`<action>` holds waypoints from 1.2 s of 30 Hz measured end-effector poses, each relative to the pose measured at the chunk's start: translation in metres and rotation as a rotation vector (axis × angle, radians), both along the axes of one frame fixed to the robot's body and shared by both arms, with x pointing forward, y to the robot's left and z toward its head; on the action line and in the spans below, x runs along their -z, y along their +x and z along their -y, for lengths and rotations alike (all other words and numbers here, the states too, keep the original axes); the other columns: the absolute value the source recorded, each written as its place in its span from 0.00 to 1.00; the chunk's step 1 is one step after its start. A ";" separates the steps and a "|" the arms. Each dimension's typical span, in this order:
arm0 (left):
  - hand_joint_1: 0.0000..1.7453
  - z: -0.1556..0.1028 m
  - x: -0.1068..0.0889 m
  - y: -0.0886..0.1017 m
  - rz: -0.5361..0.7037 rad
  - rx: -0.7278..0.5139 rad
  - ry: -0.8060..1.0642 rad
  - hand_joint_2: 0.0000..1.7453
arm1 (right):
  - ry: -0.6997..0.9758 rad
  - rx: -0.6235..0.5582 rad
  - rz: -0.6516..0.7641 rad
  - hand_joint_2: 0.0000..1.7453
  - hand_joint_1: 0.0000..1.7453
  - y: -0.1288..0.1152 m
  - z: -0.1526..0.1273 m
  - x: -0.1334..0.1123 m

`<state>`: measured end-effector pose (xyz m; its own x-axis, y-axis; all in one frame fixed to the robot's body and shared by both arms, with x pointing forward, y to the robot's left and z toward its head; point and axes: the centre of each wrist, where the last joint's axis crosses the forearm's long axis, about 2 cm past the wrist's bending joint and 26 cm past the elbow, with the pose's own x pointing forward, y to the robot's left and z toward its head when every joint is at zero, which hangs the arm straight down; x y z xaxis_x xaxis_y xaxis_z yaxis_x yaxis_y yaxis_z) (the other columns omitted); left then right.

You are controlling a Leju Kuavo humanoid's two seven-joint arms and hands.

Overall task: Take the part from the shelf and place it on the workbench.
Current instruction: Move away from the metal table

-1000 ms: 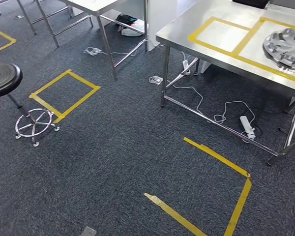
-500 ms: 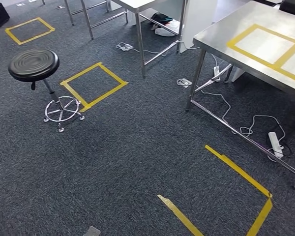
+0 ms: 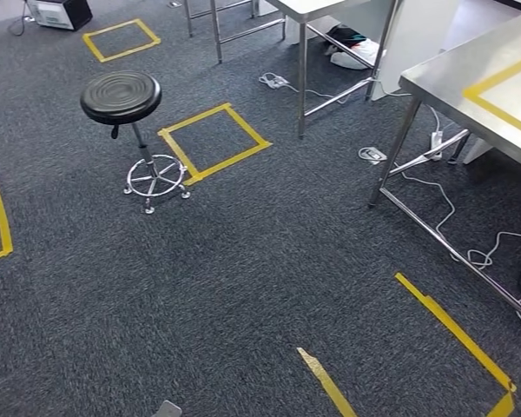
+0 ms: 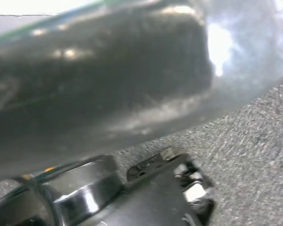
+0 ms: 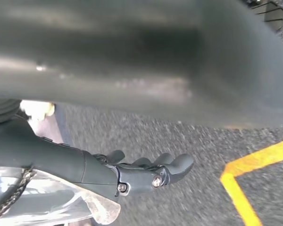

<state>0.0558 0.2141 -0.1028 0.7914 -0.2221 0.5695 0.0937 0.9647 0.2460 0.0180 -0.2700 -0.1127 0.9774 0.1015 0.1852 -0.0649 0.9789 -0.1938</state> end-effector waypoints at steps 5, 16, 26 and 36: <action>0.00 0.000 0.000 -0.001 0.003 -0.009 0.002 0.00 | -0.007 -0.011 0.015 0.00 0.00 0.004 0.001 0.000; 0.00 -0.004 0.002 -0.008 -0.007 -0.036 -0.020 0.00 | -0.050 -0.012 -0.042 0.00 0.00 0.004 -0.007 -0.001; 0.00 -0.005 0.002 -0.012 -0.009 -0.033 -0.018 0.00 | -0.051 -0.018 -0.055 0.00 0.00 0.004 -0.010 -0.001; 0.00 -0.005 0.002 -0.012 -0.014 -0.019 -0.020 0.00 | -0.070 -0.031 -0.042 0.00 0.00 0.008 -0.011 -0.002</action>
<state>0.0434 0.2188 -0.1053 0.8033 -0.1955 0.5625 0.0788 0.9712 0.2250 0.0257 -0.2586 -0.1111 0.9803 0.1434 0.1359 -0.1047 0.9604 -0.2580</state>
